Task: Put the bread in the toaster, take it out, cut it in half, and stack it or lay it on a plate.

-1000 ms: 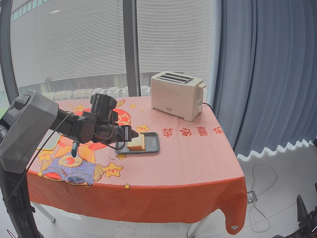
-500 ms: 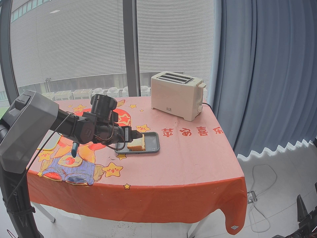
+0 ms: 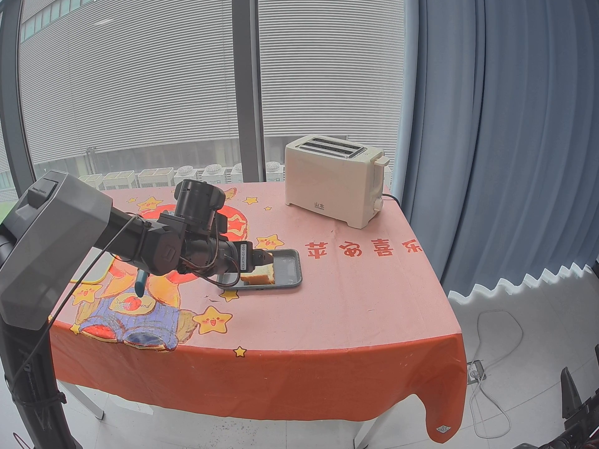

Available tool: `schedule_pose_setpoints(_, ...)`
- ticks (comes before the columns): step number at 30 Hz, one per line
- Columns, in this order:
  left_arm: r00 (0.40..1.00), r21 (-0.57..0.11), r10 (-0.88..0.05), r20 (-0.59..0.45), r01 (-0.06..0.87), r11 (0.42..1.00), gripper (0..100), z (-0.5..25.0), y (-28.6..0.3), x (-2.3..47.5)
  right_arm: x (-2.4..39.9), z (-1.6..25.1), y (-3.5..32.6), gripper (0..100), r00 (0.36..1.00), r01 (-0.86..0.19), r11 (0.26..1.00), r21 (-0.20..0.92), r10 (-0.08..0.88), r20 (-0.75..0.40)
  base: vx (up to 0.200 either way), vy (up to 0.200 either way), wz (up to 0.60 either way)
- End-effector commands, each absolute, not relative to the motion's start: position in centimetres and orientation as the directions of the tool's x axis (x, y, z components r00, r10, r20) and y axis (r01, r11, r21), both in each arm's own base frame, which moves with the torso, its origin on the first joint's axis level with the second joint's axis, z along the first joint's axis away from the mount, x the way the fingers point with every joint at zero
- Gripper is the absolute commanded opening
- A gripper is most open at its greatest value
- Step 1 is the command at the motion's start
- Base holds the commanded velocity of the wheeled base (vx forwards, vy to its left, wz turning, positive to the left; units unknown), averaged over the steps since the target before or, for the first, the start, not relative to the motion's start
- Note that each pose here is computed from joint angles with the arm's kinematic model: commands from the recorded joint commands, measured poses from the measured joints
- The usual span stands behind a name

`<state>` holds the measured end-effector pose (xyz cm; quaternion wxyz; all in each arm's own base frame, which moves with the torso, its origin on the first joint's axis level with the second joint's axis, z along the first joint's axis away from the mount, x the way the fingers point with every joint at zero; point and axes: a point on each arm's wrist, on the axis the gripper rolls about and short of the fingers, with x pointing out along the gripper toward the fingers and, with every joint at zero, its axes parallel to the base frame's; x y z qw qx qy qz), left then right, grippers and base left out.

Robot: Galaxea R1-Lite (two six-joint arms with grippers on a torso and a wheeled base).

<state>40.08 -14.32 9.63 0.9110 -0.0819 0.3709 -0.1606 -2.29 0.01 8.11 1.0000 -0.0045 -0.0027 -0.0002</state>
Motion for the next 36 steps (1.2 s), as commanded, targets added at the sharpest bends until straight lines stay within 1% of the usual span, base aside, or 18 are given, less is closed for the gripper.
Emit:
schedule_pose_setpoints(1,0.685,-0.271,-0.367,-0.629,0.25,0.93,100,11.0,-14.5,39.1,-2.3,7.6,0.0,100,1.0,0.0,1.0,-0.009,0.0,0.003,0.0,0.0,0.0)
schedule_pose_setpoints(5,0.687,-0.273,-0.375,-0.622,0.258,0.927,100,11.5,-14.7,38.7,-2.3,7.6,0.0,100,1.0,0.0,1.0,-0.009,0.0,0.003,0.0,0.0,0.0)
schedule_pose_setpoints(18,0.688,-0.269,-0.373,-0.622,0.26,0.927,100,11.3,-14.6,38.6,-2.3,7.6,0.0,100,1.0,0.0,1.0,-0.009,0.0,0.003,0.0,0.0,0.0)
schedule_pose_setpoints(25,0.705,-0.269,-0.378,-0.599,0.267,0.925,100,11.4,-14.6,38.6,-2.3,7.6,0.0,100,1.0,0.0,1.0,-0.009,0.0,0.003,0.0,0.0,0.0)
schedule_pose_setpoints(32,0.713,-0.268,-0.378,-0.591,0.269,0.925,100,12.0,-14.4,38.3,-2.3,7.6,0.0,100,1.0,0.0,1.0,-0.009,0.0,0.003,0.0,0.0,0.0)
schedule_pose_setpoints(36,0.722,-0.269,-0.38,-0.577,0.271,0.924,100,12.9,-14.2,37.7,-2.3,7.6,0.0,100,1.0,0.0,1.0,-0.009,0.0,0.003,0.0,0.0,0.0)
